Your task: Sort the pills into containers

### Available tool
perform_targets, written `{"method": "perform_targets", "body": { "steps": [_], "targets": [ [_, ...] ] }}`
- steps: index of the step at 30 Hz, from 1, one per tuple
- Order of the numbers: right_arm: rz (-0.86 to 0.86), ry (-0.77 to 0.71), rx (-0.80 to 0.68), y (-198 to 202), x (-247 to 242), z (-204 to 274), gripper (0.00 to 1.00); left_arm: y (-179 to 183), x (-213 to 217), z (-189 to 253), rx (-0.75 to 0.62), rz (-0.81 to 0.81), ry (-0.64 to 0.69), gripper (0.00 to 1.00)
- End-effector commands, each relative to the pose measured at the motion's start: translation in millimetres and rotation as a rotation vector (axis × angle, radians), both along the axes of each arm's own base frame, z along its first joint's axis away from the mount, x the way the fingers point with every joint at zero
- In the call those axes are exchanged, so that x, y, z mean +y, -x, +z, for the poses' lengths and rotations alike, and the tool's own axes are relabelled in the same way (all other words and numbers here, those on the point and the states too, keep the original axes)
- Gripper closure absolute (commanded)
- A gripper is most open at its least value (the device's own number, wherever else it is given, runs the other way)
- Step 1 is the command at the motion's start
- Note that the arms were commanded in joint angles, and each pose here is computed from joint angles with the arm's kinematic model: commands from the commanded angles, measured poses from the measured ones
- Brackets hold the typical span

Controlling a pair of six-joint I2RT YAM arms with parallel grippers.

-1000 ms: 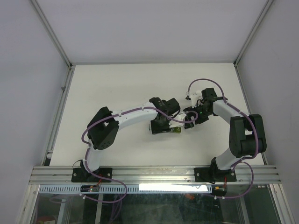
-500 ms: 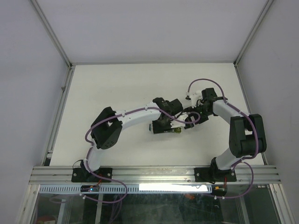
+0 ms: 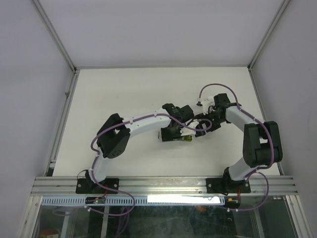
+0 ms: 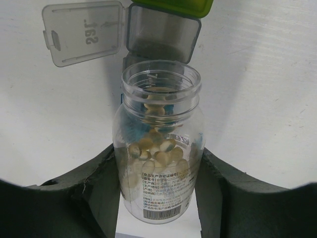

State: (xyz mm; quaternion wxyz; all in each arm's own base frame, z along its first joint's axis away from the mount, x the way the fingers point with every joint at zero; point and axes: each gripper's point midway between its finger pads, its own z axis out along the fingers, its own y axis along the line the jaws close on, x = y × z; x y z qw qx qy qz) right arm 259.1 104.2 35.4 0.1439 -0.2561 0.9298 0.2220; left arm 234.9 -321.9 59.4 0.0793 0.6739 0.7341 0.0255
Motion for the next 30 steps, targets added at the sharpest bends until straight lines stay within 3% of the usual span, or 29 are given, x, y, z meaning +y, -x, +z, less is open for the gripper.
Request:
{"method": "perform_targets", "body": {
  "steps": [1, 3, 20, 30],
  "targets": [
    [0.007, -0.033, -0.064, -14.4, 3.8, 20.1, 0.13, -6.6, -6.6, 18.4, -0.055, 0.011, 0.016, 1.00],
    [0.007, -0.034, -0.064, -14.4, 4.0, 20.1, 0.13, -3.9, -13.8, 23.1, -0.055, -0.013, 0.054, 1.00],
    [0.002, -0.055, -0.066, -13.8, 4.5, 24.1, 0.12, -13.1, 2.7, 16.6, -0.083, 0.042, -0.030, 1.00],
    [-0.002, -0.057, -0.065, -13.6, 4.0, 24.5, 0.12, -11.4, -3.0, 18.2, -0.081, 0.025, -0.013, 1.00]
  ]
}}
